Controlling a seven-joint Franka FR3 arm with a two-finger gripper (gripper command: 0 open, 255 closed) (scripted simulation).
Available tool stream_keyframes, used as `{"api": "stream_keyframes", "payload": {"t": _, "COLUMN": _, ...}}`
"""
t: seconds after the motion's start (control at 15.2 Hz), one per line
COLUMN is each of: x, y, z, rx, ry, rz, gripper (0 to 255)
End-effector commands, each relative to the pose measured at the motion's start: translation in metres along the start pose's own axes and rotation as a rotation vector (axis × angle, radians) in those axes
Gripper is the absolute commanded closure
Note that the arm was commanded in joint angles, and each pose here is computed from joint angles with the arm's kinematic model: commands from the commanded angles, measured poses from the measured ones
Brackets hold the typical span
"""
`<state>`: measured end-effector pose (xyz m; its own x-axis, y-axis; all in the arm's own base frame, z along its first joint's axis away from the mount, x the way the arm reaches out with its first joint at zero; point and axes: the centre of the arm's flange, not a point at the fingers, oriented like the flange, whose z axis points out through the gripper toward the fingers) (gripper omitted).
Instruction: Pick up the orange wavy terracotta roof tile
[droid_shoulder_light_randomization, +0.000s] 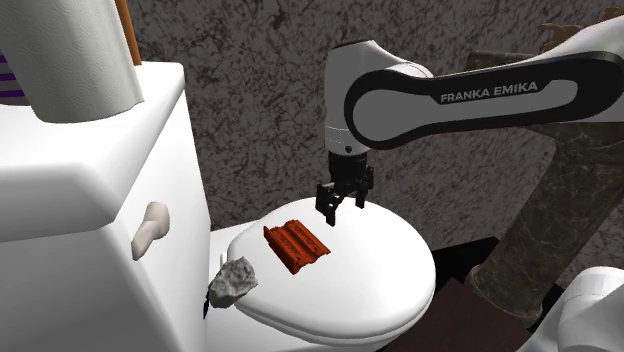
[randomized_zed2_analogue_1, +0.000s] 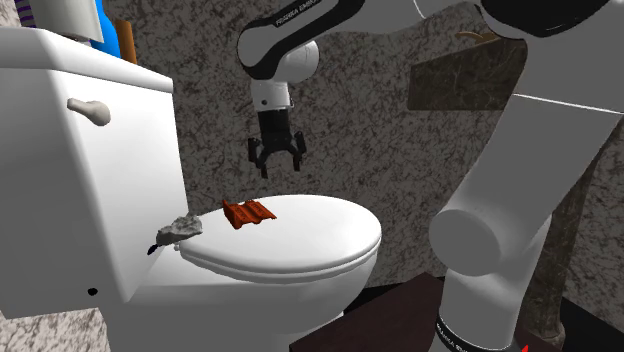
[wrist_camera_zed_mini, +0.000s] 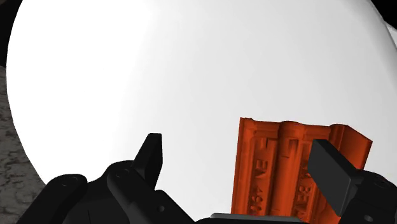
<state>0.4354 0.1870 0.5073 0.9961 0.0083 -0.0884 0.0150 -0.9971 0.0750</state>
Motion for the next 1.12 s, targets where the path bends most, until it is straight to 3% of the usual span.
{"api": "stream_keyframes", "payload": {"t": 0.0, "x": 0.018, "y": -0.018, "z": 0.007, "rx": 0.009, "ry": -0.003, "rz": 0.009, "gripper": 0}}
{"api": "stream_keyframes", "payload": {"t": 0.73, "x": 0.107, "y": -0.116, "z": 0.042, "rx": 0.051, "ry": -0.017, "rz": 0.05, "gripper": 0}}
{"api": "stream_keyframes", "payload": {"t": 1.06, "x": 0.11, "y": -0.118, "z": 0.068, "rx": 0.051, "ry": -0.017, "rz": 0.05, "gripper": 0}}
